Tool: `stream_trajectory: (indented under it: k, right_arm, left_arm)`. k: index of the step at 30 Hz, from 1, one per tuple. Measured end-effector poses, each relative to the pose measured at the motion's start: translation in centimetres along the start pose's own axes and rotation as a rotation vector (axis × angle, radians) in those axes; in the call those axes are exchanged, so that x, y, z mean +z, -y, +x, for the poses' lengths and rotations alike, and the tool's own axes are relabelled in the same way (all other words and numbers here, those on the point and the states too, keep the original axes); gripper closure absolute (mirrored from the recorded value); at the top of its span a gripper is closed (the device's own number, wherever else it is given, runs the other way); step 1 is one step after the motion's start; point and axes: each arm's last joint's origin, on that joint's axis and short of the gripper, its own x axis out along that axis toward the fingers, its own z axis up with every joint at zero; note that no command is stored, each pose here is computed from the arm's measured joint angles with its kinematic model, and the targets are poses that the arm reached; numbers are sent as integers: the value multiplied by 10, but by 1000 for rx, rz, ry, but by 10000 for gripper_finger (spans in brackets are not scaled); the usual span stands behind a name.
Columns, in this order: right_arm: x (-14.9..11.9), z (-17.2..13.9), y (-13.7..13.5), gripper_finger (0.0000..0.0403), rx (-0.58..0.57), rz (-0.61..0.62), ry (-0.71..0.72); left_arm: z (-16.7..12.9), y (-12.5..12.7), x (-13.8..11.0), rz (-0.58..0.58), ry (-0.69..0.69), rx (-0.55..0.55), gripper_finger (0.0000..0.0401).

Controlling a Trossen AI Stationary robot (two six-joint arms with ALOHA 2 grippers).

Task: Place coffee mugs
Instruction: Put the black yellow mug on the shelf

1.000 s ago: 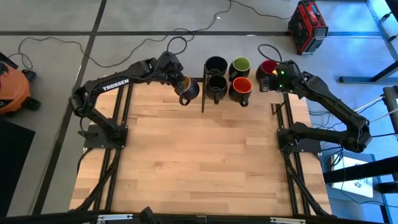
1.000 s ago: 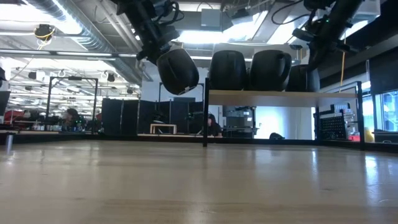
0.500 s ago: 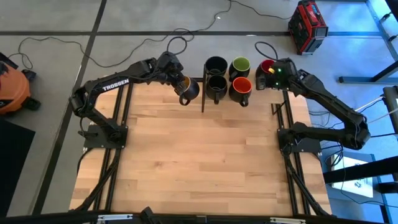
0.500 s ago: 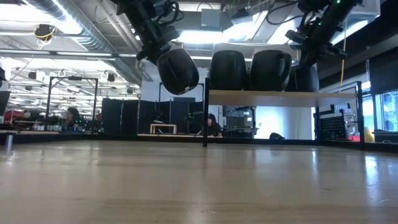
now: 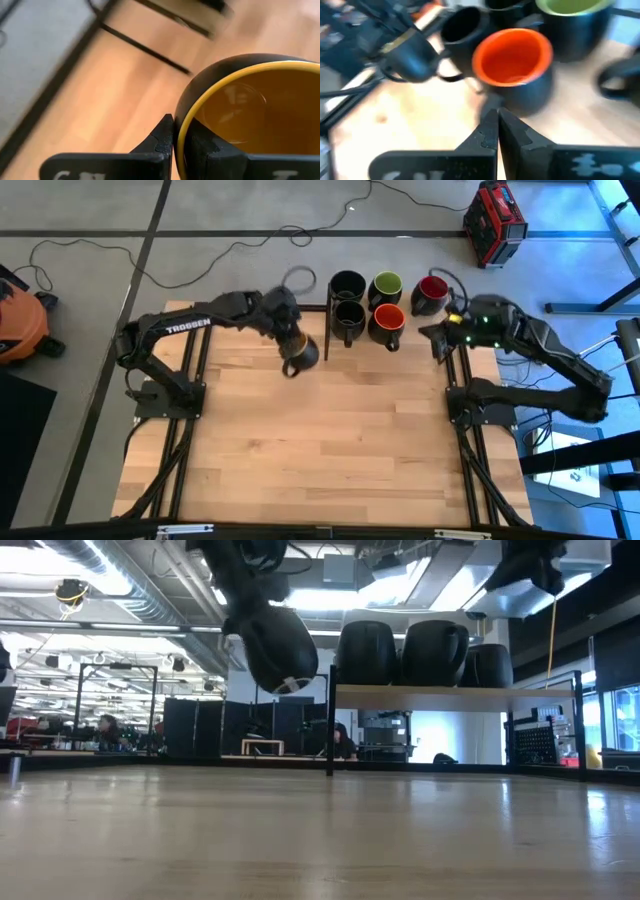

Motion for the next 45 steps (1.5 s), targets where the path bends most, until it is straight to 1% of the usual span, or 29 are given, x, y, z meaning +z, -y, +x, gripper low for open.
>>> stream_trajectory:
  k: [5,9,12,16,18,21,25,29,31,33,35,37,38,45]
  right_arm:
    - [-15,11,-28,402,143,-122,-19]
    - [-30,25,-55,402,184,-224,-72]
    - [-42,33,-76,402,197,-280,-96]
    - [-62,43,-101,402,191,-311,-128]
    - [-73,45,-112,402,184,-304,-134]
    - [-90,51,-130,402,165,-277,-126]
    - [-115,57,-150,402,135,-262,-110]
    - [-141,66,-165,402,103,-238,-129]
    - [-153,71,-171,402,90,-201,-140]
    - [-165,74,-173,402,63,-192,-161]
    - [-172,79,-178,402,53,-154,-166]
    - [-180,82,-179,402,44,-139,-176]
    - [-181,84,-182,402,52,-118,-174]
    - [-185,89,-184,402,50,-117,-181]
  left_arm:
    - [-4,44,-15,67,-86,-68,383]
    - [-7,74,-22,112,-84,-98,383]
    - [-8,87,-27,158,-82,-94,383]
    - [-4,95,-29,227,-88,-102,383]
    - [-5,97,-30,245,-91,-100,383]
    - [1,109,-29,261,-57,-101,383]
    - [14,133,-37,316,-67,-104,383]
    - [32,154,-46,333,-83,-71,383]
    - [43,160,-51,345,-110,-38,383]
    - [53,164,-57,352,-153,-3,383]
    - [60,165,-63,359,-192,48,383]
    - [66,165,-67,354,-231,72,383]
    - [68,165,-68,343,-233,77,383]
    - [74,168,-67,310,-224,75,383]
